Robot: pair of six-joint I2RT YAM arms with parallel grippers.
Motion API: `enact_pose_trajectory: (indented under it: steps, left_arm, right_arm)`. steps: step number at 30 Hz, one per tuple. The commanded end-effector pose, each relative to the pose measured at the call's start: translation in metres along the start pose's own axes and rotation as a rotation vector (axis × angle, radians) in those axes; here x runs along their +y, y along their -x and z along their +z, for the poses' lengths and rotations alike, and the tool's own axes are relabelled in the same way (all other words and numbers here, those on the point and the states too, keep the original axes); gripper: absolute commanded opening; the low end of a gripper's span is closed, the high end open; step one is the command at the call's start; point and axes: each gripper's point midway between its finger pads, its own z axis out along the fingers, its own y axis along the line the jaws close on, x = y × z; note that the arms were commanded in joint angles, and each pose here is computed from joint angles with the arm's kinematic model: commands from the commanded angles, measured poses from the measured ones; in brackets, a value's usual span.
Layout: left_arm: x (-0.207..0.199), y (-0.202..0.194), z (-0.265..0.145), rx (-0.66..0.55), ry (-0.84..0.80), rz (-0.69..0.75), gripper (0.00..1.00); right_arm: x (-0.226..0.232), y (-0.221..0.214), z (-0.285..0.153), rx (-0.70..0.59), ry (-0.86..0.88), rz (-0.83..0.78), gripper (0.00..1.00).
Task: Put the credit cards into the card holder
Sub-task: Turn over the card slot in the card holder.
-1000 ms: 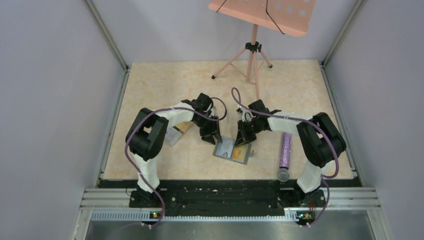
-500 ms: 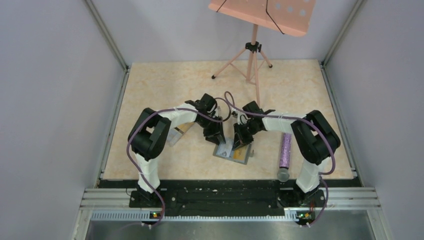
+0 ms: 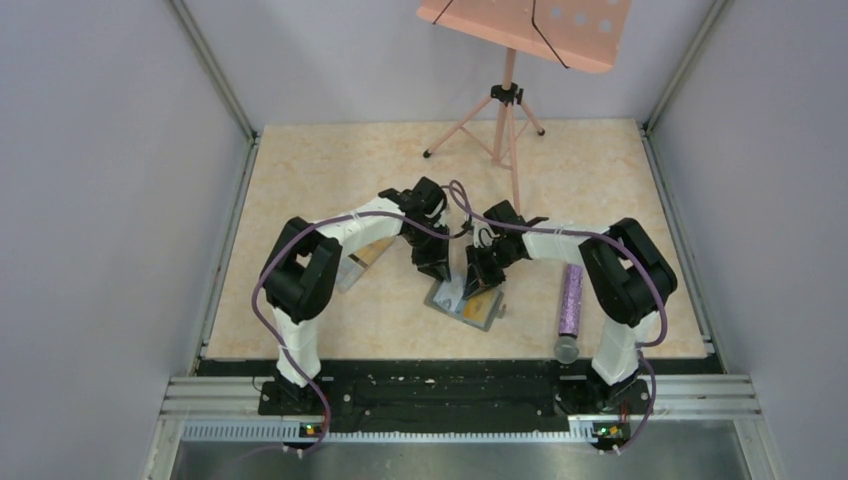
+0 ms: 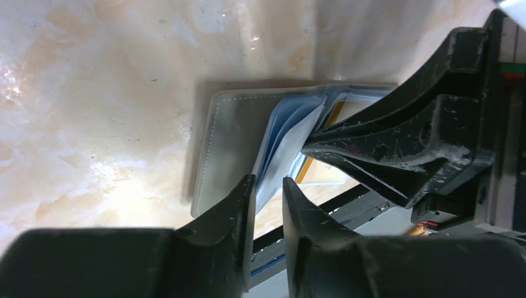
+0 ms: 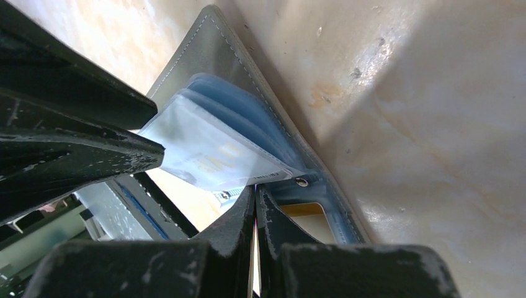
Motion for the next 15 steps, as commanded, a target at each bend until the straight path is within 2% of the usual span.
enact_pose_trajectory:
  steps: [1, 4, 7, 13, 15]
  left_arm:
    - [-0.014, 0.005, -0.008, -0.011, 0.009, 0.071, 0.24]
    - [-0.023, 0.003, -0.006, 0.002, -0.025, 0.091, 0.16]
    - [-0.025, 0.0, -0.001, 0.022, -0.039, 0.094, 0.14]
    - [-0.026, -0.007, 0.003, 0.054, -0.048, 0.108, 0.16]
    - [-0.024, -0.008, 0.004, 0.061, -0.034, 0.114, 0.22]
  right_arm:
    - [0.004, 0.014, 0.003, -0.033, -0.009, -0.039, 0.0]
    - [0.006, 0.016, 0.002, -0.043, -0.006, -0.043, 0.0]
    - [0.008, 0.019, 0.0, -0.051, -0.005, -0.047, 0.0]
    - [0.014, 0.024, -0.002, -0.073, 0.015, -0.054, 0.0]
    - [0.016, 0.026, -0.003, -0.077, 0.018, -0.057, 0.0]
